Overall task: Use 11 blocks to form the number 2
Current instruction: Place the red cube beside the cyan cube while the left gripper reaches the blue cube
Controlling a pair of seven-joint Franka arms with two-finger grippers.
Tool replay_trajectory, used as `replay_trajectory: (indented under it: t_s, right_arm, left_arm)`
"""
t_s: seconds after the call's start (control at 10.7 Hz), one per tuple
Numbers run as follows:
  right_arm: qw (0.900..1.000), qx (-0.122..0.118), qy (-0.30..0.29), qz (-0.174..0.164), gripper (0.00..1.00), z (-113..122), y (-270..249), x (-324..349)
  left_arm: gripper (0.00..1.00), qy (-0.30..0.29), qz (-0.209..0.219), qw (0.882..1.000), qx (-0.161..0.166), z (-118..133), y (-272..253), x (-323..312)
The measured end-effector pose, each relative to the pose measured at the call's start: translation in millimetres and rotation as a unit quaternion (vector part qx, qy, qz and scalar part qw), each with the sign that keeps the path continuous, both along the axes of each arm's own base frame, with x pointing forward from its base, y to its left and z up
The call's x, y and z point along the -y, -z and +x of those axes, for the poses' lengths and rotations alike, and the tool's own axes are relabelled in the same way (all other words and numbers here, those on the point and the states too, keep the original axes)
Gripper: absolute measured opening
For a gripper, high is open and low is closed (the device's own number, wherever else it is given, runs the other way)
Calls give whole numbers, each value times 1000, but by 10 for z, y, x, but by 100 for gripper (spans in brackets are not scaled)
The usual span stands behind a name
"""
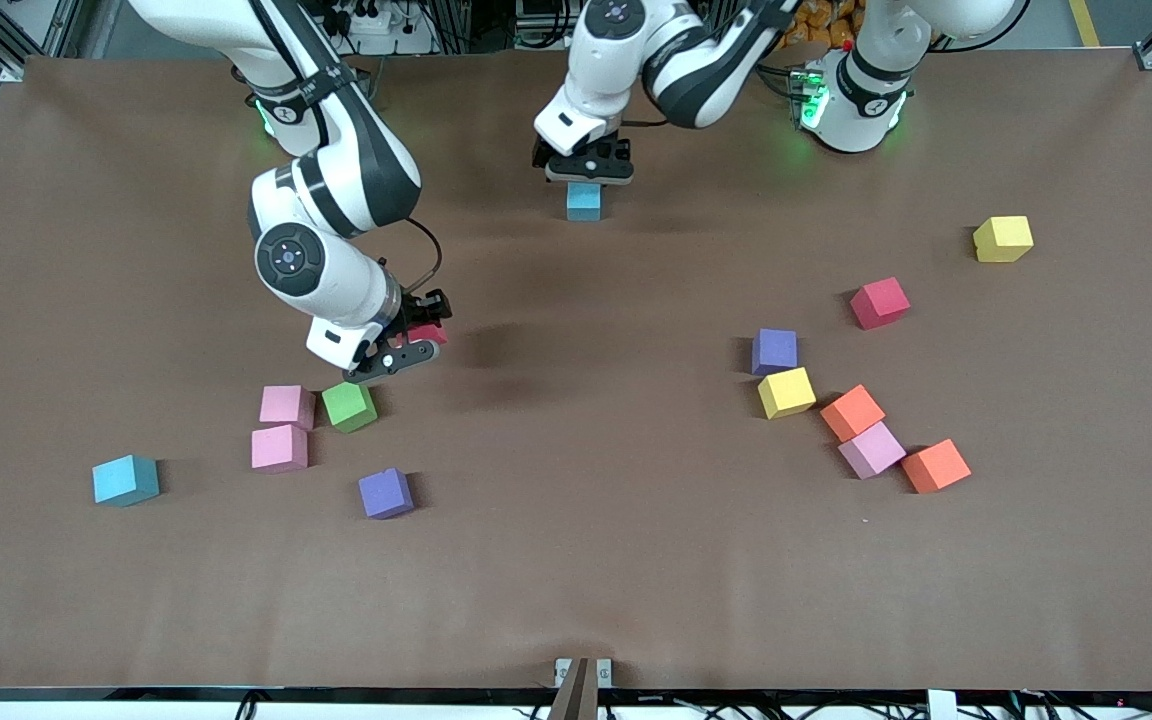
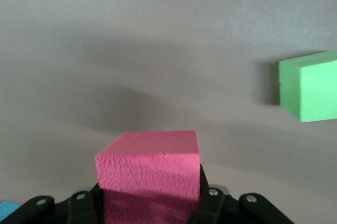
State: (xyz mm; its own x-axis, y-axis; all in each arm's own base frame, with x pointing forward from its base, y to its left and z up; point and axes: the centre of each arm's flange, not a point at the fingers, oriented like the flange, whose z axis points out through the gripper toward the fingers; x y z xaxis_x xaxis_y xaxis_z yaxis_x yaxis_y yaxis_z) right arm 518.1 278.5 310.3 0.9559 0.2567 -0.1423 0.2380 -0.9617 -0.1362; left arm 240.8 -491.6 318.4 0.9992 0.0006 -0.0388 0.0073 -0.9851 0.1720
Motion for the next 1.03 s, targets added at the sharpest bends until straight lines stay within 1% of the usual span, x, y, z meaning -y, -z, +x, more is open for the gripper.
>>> replay_trajectory:
  t_s: [0.09, 0.28, 0.37, 0.47, 0.56, 0.65, 0.75, 0.84, 0.93, 1.03]
  right_arm:
    - [1000, 5, 10, -3, 59, -111, 57, -158]
    - [1000, 16, 26, -6, 59, -377, 112, -571]
    - [999, 22, 29, -5, 59, -518, 136, -788]
    - [999, 29, 19, -5, 59, -665, 176, -999]
    - [999, 40, -10, -11, 59, -756, 221, -1119]
    - [997, 49, -51, -18, 59, -794, 253, -1151]
    - [992, 53, -118, -17, 59, -814, 292, -1131]
    - [980, 53, -192, -11, 59, -831, 337, -1092]
    - [963, 52, -264, -4, 59, -847, 383, -1048]
    - [944, 49, -327, 2, 59, -864, 429, -998]
  left_arm:
    - [100, -1, 5, 1000, 2, 220, -142, -166]
    - [100, -18, 19, 1000, -1, 824, -360, -668]
    - [100, -24, 24, 999, -3, 1098, -383, -915]
    - [100, -20, 26, 999, -3, 1340, -361, -1148]
    - [100, -8, 28, 1000, -2, 1570, -313, -1396]
    - [100, 1, 30, 1000, -4, 1776, -232, -1638]
    - [100, 5, 34, 999, -12, 1957, -102, -1868]
    - [100, 9, 37, 999, -22, 2070, 40, -2001]
    - [100, 17, 40, 999, -31, 2145, 182, -2055]
    - [100, 31, 46, 998, -35, 2229, 299, -2096]
